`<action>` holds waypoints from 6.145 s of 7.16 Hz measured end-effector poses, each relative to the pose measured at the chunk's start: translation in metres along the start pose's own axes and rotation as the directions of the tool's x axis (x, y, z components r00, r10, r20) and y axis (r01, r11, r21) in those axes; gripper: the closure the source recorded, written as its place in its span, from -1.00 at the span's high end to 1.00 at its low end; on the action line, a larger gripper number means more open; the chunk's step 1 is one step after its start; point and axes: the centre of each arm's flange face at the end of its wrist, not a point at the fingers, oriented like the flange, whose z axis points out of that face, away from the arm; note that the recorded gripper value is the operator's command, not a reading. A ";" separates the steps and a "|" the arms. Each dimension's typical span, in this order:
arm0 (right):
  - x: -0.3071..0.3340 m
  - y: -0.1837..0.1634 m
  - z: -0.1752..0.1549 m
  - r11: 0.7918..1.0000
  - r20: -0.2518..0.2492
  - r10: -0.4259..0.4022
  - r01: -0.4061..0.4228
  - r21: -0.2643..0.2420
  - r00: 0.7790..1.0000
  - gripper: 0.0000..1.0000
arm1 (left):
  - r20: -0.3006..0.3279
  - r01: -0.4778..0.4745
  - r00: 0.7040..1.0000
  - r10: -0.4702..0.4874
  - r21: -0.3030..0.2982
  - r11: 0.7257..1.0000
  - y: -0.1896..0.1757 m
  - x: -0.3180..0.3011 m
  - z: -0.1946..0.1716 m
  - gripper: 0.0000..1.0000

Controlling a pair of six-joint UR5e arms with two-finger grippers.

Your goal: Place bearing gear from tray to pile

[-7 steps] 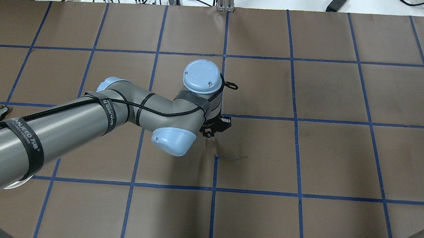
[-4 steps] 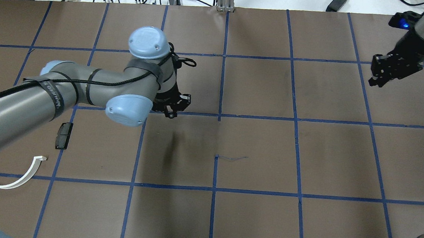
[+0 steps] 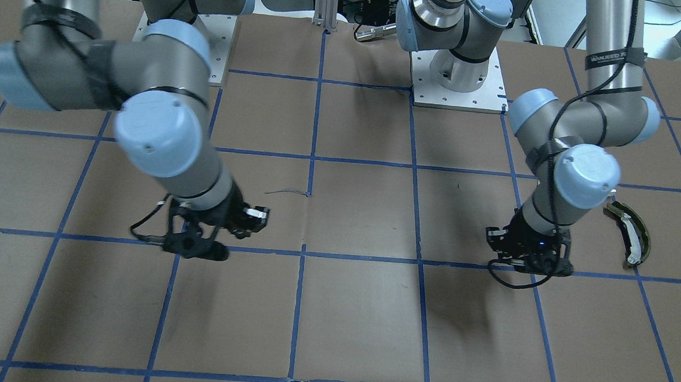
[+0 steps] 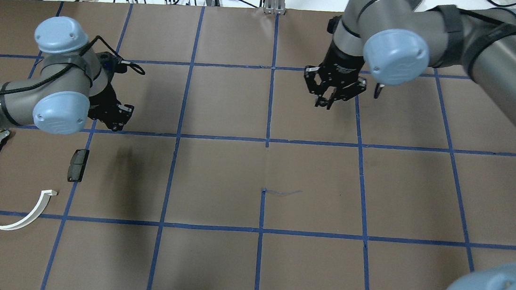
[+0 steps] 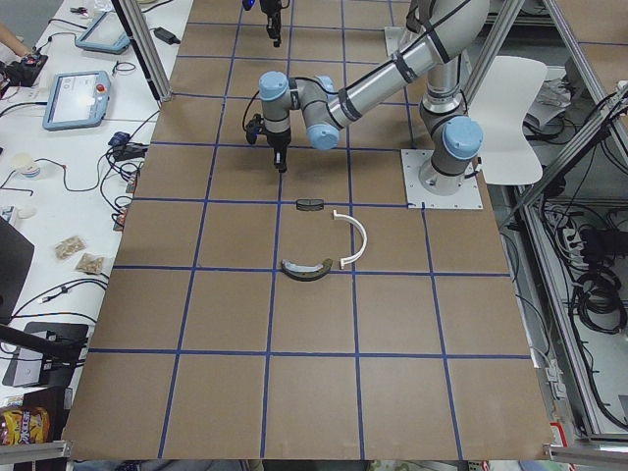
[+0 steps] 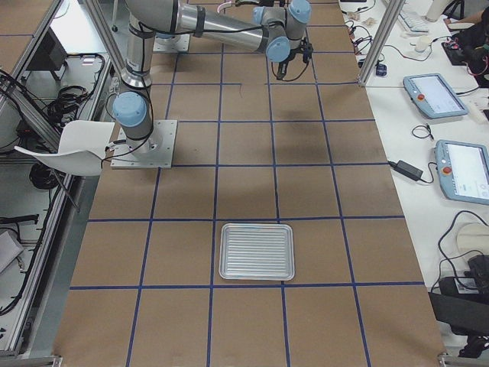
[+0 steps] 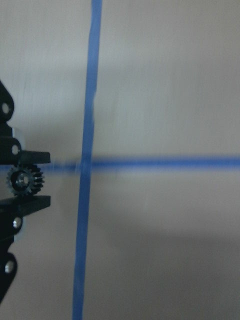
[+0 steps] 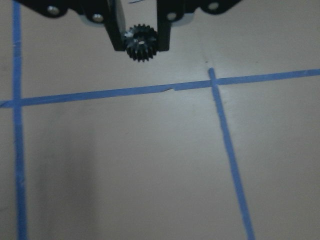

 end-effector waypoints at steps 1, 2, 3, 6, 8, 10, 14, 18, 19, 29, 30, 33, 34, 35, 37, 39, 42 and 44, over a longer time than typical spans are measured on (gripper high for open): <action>-0.039 0.031 0.027 1.000 0.016 0.007 -0.007 0.000 1.000 -1.00 | 0.000 -0.012 1.000 0.012 -0.001 1.000 0.008 -0.046 0.005 -1.00; -0.056 0.056 0.060 1.000 0.029 0.006 -0.006 0.007 1.000 -1.00 | -0.002 -0.018 1.000 0.018 -0.006 1.000 0.018 -0.083 0.009 -1.00; -0.058 0.077 0.092 1.000 0.042 0.005 -0.005 0.014 0.999 -1.00 | -0.005 -0.019 1.000 0.019 -0.012 1.000 0.030 -0.114 0.013 -1.00; -0.052 0.097 0.128 1.000 0.068 0.005 -0.006 0.023 0.998 -1.00 | -0.030 0.008 1.000 -0.009 -0.045 0.999 0.061 -0.163 0.031 0.51; -0.051 0.098 0.137 1.000 0.064 0.007 -0.008 0.011 0.998 -0.05 | -0.056 0.020 0.998 -0.022 -0.041 0.999 0.065 -0.168 0.035 0.85; -0.052 0.100 0.139 1.000 0.080 0.014 -0.014 -0.007 0.997 0.64 | -0.072 0.026 0.997 -0.026 -0.001 1.000 0.057 -0.162 0.022 0.85; -0.027 0.071 0.066 0.997 0.068 0.021 -0.026 0.071 0.997 0.98 | -0.081 0.117 0.990 -0.117 0.002 0.993 0.000 -0.052 -0.037 0.85; 0.117 0.047 -0.136 0.999 -0.072 -0.033 0.035 0.027 0.997 1.00 | -0.147 0.242 0.960 -0.240 -0.004 0.970 -0.024 0.183 -0.041 0.83; 0.130 0.057 -0.167 0.999 -0.111 -0.052 0.053 0.006 0.992 1.00 | -0.184 0.235 0.955 -0.234 -0.019 0.972 -0.018 0.243 -0.034 0.82; 0.139 0.070 -0.168 0.998 -0.132 -0.062 0.062 -0.001 0.989 1.00 | -0.114 0.180 0.977 -0.182 -0.033 0.983 0.030 0.390 0.021 -0.65; 0.139 0.071 -0.171 0.998 -0.132 -0.060 0.062 0.007 0.989 1.00 | -0.118 0.178 0.976 -0.180 -0.033 0.984 0.030 0.390 0.020 -0.77; 0.139 0.072 -0.173 0.998 -0.136 -0.059 0.061 0.013 0.989 1.00 | -0.136 0.165 0.977 -0.165 -0.008 0.986 0.025 0.379 0.002 -0.84; 0.139 0.073 -0.173 0.998 -0.137 -0.059 0.061 0.013 0.989 1.00 | -0.137 0.139 0.981 -0.138 0.003 0.990 0.013 0.351 -0.013 -0.84; 0.139 0.073 -0.173 0.998 -0.138 -0.059 0.061 0.013 0.989 1.00 | -0.132 0.098 0.987 -0.097 0.003 0.995 -0.002 0.301 -0.028 -0.84; 0.139 0.074 -0.173 0.998 -0.140 -0.059 0.062 0.014 0.988 1.00 | -0.097 0.037 0.994 -0.039 -0.022 0.999 -0.018 0.167 -0.045 -0.84; 0.140 0.076 -0.173 0.998 -0.141 -0.059 0.062 0.013 0.988 1.00 | -0.017 -0.012 1.000 0.011 -0.050 0.999 -0.014 0.020 -0.039 -0.86; 0.140 0.077 -0.173 0.998 -0.142 -0.059 0.061 0.014 0.988 1.00 | -0.060 -0.090 0.995 0.085 -0.083 0.992 0.031 -0.128 -0.001 -0.90; 0.140 0.077 -0.173 0.998 -0.142 -0.057 0.060 0.014 0.988 1.00 | -0.061 -0.095 0.994 0.091 -0.067 0.993 0.052 -0.151 0.024 -0.90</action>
